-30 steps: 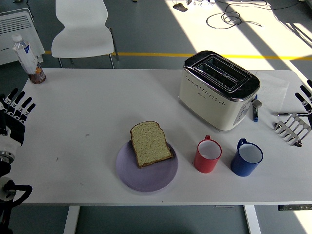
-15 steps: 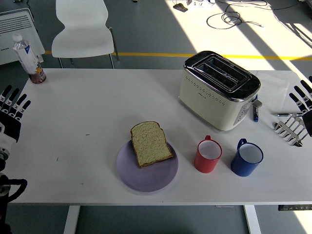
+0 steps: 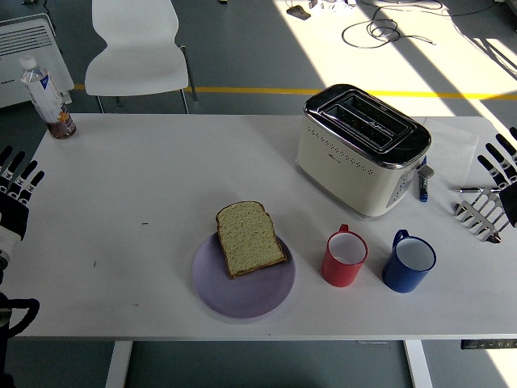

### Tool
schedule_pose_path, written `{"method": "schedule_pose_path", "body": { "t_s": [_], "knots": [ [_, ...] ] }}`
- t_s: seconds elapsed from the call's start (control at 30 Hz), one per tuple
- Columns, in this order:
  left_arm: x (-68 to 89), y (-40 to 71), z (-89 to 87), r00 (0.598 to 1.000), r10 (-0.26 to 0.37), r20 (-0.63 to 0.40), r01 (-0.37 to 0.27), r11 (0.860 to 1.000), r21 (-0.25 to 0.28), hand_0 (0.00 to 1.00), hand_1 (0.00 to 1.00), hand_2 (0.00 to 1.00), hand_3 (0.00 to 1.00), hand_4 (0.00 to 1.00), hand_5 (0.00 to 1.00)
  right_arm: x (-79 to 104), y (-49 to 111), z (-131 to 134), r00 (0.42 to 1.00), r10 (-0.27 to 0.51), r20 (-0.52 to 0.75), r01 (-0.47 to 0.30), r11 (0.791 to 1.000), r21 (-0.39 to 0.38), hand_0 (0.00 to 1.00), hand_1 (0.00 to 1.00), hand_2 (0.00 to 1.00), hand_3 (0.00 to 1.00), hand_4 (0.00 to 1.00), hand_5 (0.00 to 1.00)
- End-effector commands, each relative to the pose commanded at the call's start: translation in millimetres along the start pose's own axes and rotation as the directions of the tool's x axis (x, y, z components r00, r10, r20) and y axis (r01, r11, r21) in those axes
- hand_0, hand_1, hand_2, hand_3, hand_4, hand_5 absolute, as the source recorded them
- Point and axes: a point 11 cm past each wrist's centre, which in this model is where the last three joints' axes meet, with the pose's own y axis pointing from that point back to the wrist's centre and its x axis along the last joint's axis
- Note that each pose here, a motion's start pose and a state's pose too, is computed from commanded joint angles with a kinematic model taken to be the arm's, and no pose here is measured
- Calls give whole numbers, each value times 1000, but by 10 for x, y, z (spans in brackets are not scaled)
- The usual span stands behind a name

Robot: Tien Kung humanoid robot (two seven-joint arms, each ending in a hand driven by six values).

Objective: Push plate across desktop,pick up the break from the machine,place the break in the plate

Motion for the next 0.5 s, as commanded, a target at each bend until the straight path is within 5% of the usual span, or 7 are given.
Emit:
{"method": "schedule_pose_path", "body": {
  "t_s": [0.5],
  "knots": [
    [-16,-19,-14,999,-49,-6,50,997,55,812,833,888,860,520,998,23,3,11,1000,-6,-15,6,1000,-15,792,768,771,758,539,692]
  ]
}}
